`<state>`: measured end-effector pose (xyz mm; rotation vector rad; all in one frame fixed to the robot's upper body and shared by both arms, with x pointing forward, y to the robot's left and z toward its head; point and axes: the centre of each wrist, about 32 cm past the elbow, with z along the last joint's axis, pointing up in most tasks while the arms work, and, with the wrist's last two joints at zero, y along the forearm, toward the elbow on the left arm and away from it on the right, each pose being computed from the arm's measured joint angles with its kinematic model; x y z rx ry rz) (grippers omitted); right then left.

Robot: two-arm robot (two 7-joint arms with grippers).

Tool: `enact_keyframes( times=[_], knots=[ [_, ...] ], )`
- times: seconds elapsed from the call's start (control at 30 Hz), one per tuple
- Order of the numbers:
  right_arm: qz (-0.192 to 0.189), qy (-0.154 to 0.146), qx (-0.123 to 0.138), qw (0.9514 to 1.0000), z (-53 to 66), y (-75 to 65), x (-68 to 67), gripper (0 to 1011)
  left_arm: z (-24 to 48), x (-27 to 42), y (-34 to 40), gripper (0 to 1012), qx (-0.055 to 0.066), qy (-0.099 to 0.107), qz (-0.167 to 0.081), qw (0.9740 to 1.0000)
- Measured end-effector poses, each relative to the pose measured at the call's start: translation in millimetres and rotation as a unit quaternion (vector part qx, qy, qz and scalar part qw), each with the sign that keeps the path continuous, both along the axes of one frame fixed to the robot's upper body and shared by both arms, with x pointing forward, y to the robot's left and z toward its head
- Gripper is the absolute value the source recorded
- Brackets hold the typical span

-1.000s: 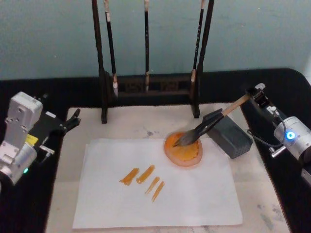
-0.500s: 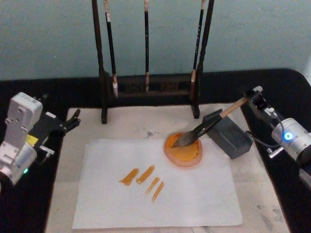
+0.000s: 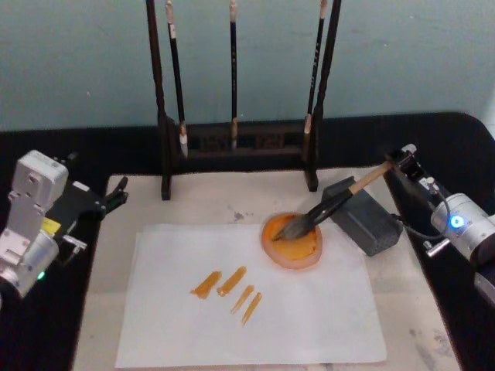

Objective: Pick up the brush from the inkstone, write on the paper, then place the brush back to its original position.

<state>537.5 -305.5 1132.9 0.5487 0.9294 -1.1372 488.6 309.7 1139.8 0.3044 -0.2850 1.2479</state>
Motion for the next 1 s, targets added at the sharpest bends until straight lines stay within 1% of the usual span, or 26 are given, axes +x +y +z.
enact_keyframes(
  times=[0.4,1.0],
  knots=[
    [0.000,0.008,0.008,0.9999,-2.9,-1.9,2.0,152,0.0,0.0,0.0,1010,0.000,0.000,0.000,1.0000],
    [-0.001,0.013,0.011,0.9998,-3.3,-3.6,4.8,152,0.0,0.0,0.0,1010,0.000,0.000,0.000,1.0000]
  ],
)
